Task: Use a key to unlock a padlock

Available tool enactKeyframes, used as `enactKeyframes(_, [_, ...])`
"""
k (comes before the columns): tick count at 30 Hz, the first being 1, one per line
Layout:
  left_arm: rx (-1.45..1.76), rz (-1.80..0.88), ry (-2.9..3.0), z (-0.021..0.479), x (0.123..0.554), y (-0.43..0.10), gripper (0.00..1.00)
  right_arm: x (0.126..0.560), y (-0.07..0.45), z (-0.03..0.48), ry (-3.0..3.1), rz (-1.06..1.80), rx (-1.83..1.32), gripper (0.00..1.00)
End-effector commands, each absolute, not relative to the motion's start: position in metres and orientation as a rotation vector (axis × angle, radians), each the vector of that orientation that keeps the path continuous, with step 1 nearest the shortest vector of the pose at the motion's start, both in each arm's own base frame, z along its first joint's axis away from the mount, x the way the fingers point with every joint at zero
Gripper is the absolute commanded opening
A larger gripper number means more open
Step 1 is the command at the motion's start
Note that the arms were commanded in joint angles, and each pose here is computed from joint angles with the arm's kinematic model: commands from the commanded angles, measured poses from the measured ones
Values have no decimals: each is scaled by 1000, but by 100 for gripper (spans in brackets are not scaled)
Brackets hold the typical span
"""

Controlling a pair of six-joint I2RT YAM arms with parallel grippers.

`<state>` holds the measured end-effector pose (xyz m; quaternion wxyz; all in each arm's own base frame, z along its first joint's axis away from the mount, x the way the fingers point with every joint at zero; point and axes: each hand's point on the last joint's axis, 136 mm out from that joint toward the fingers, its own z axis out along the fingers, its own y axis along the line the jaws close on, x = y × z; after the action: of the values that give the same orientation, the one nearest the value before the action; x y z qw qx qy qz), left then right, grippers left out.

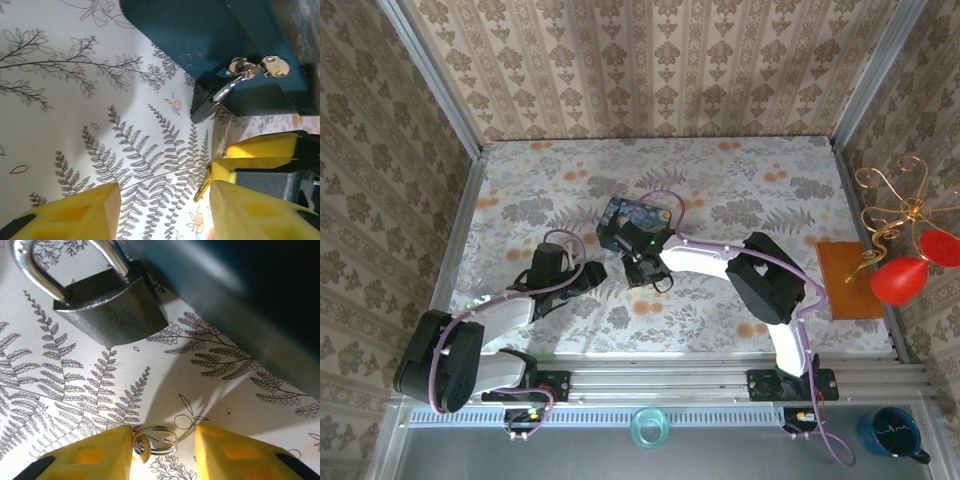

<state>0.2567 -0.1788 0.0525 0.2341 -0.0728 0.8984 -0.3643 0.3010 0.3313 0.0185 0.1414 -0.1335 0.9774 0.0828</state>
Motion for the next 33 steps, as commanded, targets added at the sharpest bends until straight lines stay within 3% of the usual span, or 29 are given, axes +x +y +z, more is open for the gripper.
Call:
enactKeyframes(1, [-195,-962,2491,43,252,-172,50,291,341,-6,2862,216,-442,34])
enactKeyframes(8, [-197,-974,2494,42,251,-173,50,290,334,-4,2866,184,-394,23])
enactKeyframes(19, [-182,-991,2499,43,252,-176,49,288,335,21,2836,364,-246,1])
enactKeyframes(33, [78,-1116,2415,73,241,-215,46,301,331,72,2734,656,10,0])
